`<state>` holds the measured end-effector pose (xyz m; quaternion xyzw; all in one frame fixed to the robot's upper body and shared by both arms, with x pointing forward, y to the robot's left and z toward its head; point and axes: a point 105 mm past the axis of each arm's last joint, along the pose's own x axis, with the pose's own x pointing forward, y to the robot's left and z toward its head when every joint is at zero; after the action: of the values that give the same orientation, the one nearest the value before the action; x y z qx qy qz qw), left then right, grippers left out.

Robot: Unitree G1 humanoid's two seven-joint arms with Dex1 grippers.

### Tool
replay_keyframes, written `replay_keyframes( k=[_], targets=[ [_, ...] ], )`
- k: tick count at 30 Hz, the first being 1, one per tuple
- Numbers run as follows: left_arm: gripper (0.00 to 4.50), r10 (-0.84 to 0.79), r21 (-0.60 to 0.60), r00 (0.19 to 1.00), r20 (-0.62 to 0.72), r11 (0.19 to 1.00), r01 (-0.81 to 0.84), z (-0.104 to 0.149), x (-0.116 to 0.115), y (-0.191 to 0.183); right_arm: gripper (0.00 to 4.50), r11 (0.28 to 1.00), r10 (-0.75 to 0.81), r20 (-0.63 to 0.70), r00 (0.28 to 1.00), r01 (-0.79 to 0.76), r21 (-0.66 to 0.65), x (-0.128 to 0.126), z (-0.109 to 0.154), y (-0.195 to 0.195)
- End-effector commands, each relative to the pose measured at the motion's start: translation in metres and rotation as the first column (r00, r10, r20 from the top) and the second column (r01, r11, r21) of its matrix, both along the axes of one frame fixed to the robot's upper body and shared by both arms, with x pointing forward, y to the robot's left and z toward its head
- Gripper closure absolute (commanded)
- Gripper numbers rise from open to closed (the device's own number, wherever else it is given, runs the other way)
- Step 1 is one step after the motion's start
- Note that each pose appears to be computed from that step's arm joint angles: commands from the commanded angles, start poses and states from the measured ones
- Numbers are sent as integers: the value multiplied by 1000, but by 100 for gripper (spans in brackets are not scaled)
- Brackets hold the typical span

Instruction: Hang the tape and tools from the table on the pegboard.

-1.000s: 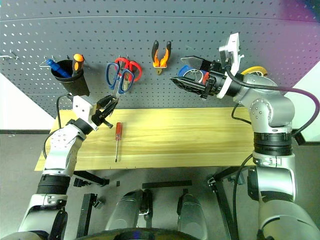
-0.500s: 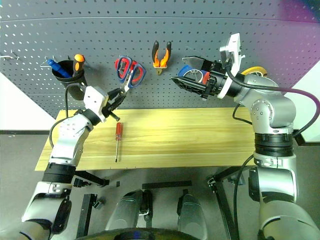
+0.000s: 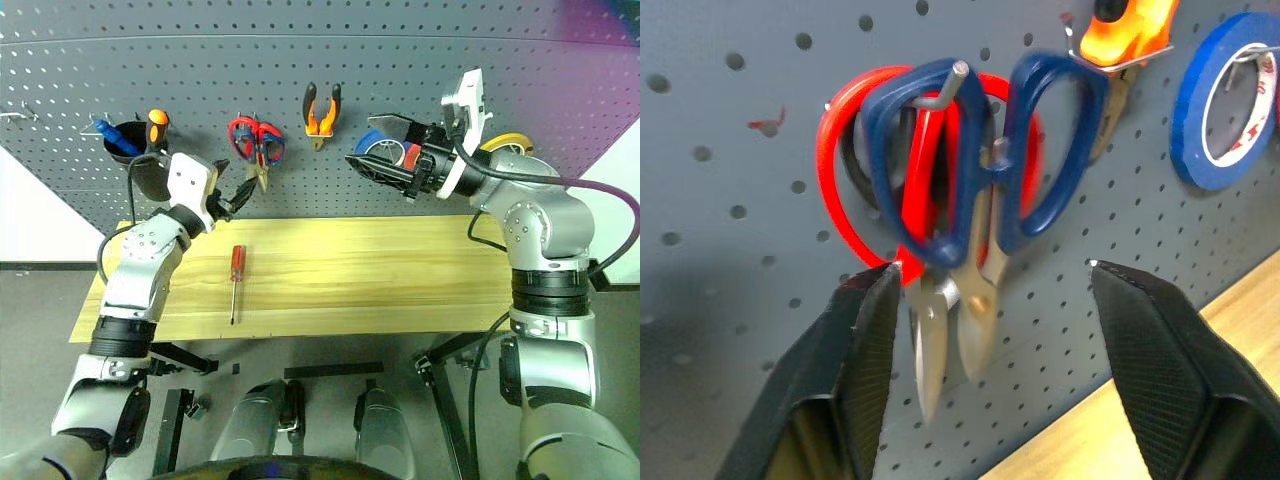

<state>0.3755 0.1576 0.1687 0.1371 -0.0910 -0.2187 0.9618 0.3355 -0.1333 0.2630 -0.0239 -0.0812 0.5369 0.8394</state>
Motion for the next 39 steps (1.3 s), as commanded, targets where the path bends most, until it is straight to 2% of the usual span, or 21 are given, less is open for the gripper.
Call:
replay_keyframes(
  k=[1, 4, 8, 11, 15, 18, 20, 21, 23, 28, 32, 39],
  targets=[
    [156, -25, -28, 1000, 19, 999, 26, 10, -22, 15, 0, 1000, 18, 25, 1000, -18, -2, -11, 6, 0],
    [156, -8, -70, 996, -87, 998, 2, -7, -38, 31, 0, 999, 42, -43, 998, -43, -27, -13, -13, 7],
    [156, 95, -2, 951, -295, 995, -100, -45, -43, 46, 0, 991, 68, -161, 985, -85, -101, -13, -51, 26],
    [156, 222, 54, 863, -454, 974, -222, -73, -36, 53, 0, 985, 56, -252, 966, -95, -145, -4, -74, 43],
    [156, 330, 116, 750, -573, 939, -324, -99, -26, 56, 0, 979, -21, -313, 949, -44, -199, 20, -89, 55],
    [156, 383, 153, 661, -645, 913, -379, -122, -18, 55, 0, 972, -20, -324, 946, -58, -229, 30, -98, 58],
    [156, 398, 156, 630, -667, 901, -404, -129, -14, 52, 0, 970, -4, -321, 947, -74, -231, 33, -101, 57],
    [156, 431, 188, 582, -690, 883, -430, -138, -13, 53, 0, 963, 22, -323, 946, -106, -247, 33, -105, 57],
    [156, 455, 217, 541, -708, 868, -446, -149, -10, 50, 0, 947, 73, -332, 940, -170, -273, 31, -112, 58],
    [156, 449, 209, 542, -710, 870, -447, -155, 1, 35, 0, 921, 125, -280, 952, -216, -323, 32, -116, 63],
    [156, 431, 190, 545, -719, 877, -442, -156, 9, 25, 0, 907, 119, -158, 980, -172, -385, 39, -118, 65],
    [156, 442, 175, 511, -737, 856, -487, -163, 25, 17, 0, 903, 134, -149, 980, -183, -389, 38, -120, 67]
  ],
)
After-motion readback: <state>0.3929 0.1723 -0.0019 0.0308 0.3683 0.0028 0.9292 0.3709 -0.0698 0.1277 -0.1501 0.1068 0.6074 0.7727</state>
